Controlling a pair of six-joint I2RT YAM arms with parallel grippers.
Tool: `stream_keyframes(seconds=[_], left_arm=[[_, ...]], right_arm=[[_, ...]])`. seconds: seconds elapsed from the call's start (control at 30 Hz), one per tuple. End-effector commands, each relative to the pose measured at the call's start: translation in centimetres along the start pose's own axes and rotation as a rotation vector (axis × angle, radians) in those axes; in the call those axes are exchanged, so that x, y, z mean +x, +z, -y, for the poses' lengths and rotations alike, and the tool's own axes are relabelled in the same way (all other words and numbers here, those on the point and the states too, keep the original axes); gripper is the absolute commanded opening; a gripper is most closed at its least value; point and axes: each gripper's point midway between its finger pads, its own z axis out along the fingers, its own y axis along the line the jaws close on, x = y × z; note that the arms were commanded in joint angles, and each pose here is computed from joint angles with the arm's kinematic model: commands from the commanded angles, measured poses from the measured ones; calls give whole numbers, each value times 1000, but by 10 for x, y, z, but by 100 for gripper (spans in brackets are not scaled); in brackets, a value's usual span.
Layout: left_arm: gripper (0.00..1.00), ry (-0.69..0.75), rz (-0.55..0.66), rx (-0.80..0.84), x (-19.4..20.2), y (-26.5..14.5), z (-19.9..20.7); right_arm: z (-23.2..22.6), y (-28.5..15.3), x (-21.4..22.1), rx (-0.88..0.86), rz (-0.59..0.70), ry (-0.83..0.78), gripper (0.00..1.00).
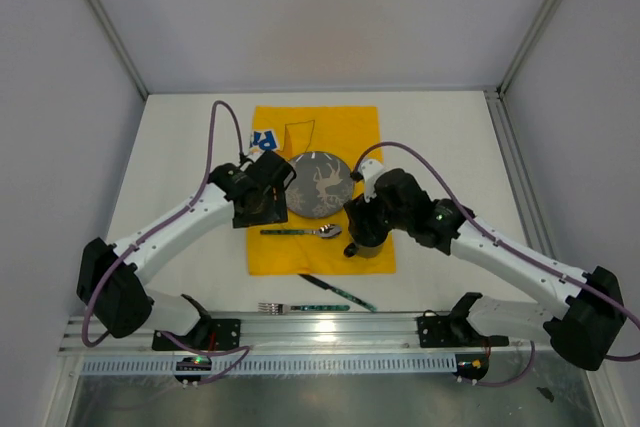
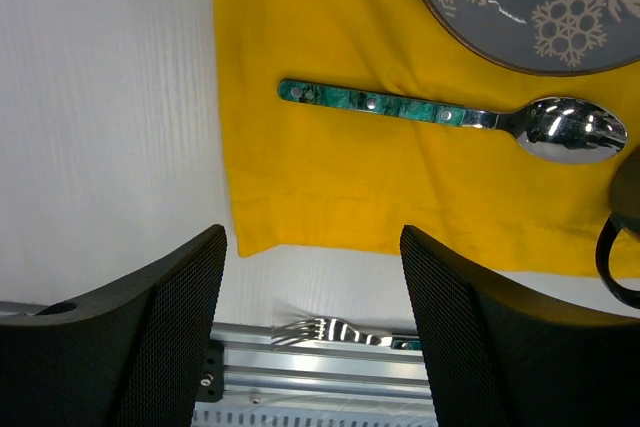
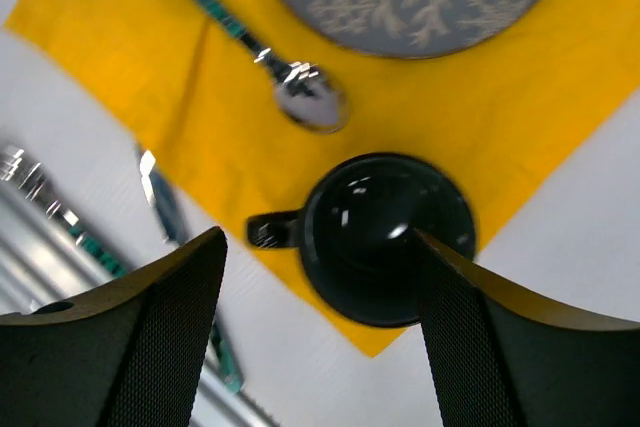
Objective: Set the dinner table for one person
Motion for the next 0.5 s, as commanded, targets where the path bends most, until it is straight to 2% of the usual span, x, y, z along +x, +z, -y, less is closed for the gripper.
stream_keyframes(seconds=[0.0,0.2,0.47], left_arm=[[73,3,58,32,-18,-2,13],[73,42,58,24,-26,0,17],[73,38,149,53,-49,-23,19]], right_arm=[[-53,-28,15,-184,-12,-92,77],[-101,-50,48,-353,-104,-138,77],[-113,-22,103,-262,-262,-181,76]])
